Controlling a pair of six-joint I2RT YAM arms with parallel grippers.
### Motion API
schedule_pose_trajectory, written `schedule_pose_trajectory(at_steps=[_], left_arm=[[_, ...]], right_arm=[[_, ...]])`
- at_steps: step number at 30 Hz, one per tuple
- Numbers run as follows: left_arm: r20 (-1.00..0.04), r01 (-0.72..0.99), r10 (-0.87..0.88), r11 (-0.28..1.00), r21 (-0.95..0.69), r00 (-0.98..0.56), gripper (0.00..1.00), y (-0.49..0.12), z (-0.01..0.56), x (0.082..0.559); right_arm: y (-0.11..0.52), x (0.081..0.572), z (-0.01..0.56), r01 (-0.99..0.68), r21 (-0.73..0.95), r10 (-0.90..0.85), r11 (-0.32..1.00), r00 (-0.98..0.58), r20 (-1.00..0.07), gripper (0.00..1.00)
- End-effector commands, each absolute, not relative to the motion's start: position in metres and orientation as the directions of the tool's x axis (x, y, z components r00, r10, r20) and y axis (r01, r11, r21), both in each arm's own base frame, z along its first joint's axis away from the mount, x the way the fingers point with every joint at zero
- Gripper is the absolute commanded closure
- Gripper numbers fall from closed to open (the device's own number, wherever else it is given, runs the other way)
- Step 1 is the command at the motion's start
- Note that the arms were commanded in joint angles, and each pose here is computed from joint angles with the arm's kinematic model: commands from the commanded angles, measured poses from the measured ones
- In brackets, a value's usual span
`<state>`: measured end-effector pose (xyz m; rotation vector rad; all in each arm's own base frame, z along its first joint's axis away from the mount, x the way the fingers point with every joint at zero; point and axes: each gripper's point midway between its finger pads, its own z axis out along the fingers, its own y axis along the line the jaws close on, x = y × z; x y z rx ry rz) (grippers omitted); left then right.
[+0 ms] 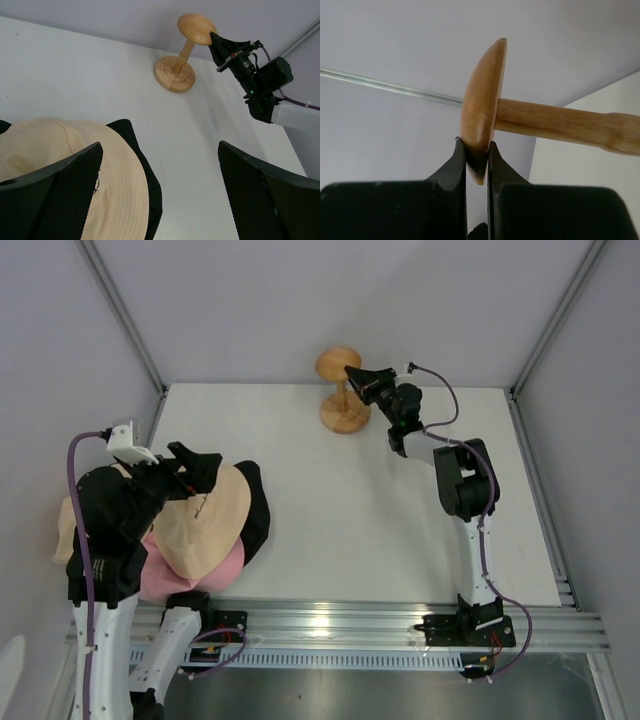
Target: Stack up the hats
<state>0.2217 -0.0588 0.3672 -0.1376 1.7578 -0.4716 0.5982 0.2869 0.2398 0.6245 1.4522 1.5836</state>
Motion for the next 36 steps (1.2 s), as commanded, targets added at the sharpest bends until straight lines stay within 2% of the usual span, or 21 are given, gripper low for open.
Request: schedule_pose_trajectory(at_steps=[1, 2, 4, 5, 10, 11, 14, 15, 19, 22, 24, 26, 27, 28, 29, 31, 36], left_arm=[[-0.910, 0.203, -0.348, 0.896, -0.394, -0.225, 0.00, -0.066, 0.374, 0.220], [-0.910, 0.205, -0.348, 0.896, -0.394, -0.226, 0.01, -0.066, 0.373, 0.219], [-0.911, 0.207, -0.348, 0.896, -0.393, -0.222, 0.00, -0.066, 0.374, 0.218], [-0.911, 0.206, -0.349, 0.896, -0.392, -0.218, 0.01, -0.065, 0.374, 0.217], [-0.906, 0.236, -0.361, 0.882, -0.409, -0.222, 0.01, -0.071, 0.376, 0.211], [-0.904, 0.243, -0.364, 0.878, -0.413, -0.223, 0.00, -0.073, 0.377, 0.210], [-0.893, 0.254, -0.381, 0.863, -0.436, -0.238, 0.00, -0.076, 0.371, 0.203], [-0.891, 0.257, -0.385, 0.860, -0.441, -0.241, 0.00, -0.077, 0.370, 0.201], [-0.887, 0.262, -0.390, 0.854, -0.449, -0.248, 0.01, -0.079, 0.365, 0.193], [-0.885, 0.276, -0.392, 0.848, -0.453, -0.251, 0.00, -0.081, 0.364, 0.187], [-0.884, 0.282, -0.396, 0.843, -0.457, -0.248, 0.00, -0.082, 0.365, 0.184], [-0.884, 0.287, -0.397, 0.841, -0.458, -0.247, 0.01, -0.082, 0.365, 0.183], [-0.885, 0.294, -0.395, 0.840, -0.456, -0.245, 0.01, -0.083, 0.367, 0.182], [-0.886, 0.296, -0.394, 0.840, -0.455, -0.246, 0.00, -0.084, 0.367, 0.182], [-0.887, 0.297, -0.391, 0.841, -0.452, -0.245, 0.01, -0.083, 0.367, 0.182], [-0.890, 0.295, -0.388, 0.844, -0.447, -0.239, 0.01, -0.083, 0.369, 0.185], [-0.883, 0.304, -0.400, 0.833, -0.462, -0.245, 0.00, -0.085, 0.372, 0.191]], right_arm=[[0.288, 0.569, 0.261, -0.298, 0.954, 0.822, 0.026, -0.537, -0.190, 1.00], [0.286, 0.560, 0.240, -0.251, 0.967, 0.817, 0.030, -0.552, -0.169, 1.00], [0.284, 0.543, 0.249, -0.261, 0.965, 0.809, 0.007, -0.566, -0.159, 1.00], [0.283, 0.532, 0.231, -0.219, 0.976, 0.797, 0.018, -0.585, -0.146, 1.00], [0.291, 0.482, 0.235, -0.199, 0.979, 0.757, 0.034, -0.634, -0.155, 1.00], [0.291, 0.470, 0.220, -0.158, 0.986, 0.748, 0.046, -0.649, -0.138, 1.00], [0.295, 0.440, 0.229, -0.151, 0.988, 0.740, 0.040, -0.660, -0.131, 1.00], [0.293, 0.427, 0.212, -0.107, 0.993, 0.738, 0.052, -0.665, -0.111, 1.00], [0.291, 0.389, 0.210, -0.083, 0.995, 0.729, 0.054, -0.678, -0.096, 1.00], [0.287, 0.368, 0.210, -0.088, 0.992, 0.725, 0.093, -0.677, -0.128, 1.00], [0.282, 0.362, 0.219, -0.130, 0.981, 0.727, 0.141, -0.659, -0.192, 0.94], [0.274, 0.364, 0.219, -0.130, 0.972, 0.742, 0.197, -0.628, -0.235, 0.74], [0.265, 0.367, 0.220, -0.138, 0.960, 0.747, 0.243, -0.605, -0.276, 0.61], [0.260, 0.372, 0.223, -0.141, 0.955, 0.751, 0.263, -0.592, -0.294, 0.38], [0.258, 0.378, 0.235, -0.165, 0.950, 0.746, 0.266, -0.588, -0.311, 0.29], [0.243, 0.392, 0.242, -0.169, 0.947, 0.761, 0.275, -0.564, -0.321, 0.23], [0.216, 0.424, 0.259, -0.187, 0.939, 0.800, 0.287, -0.493, -0.343, 0.22]])
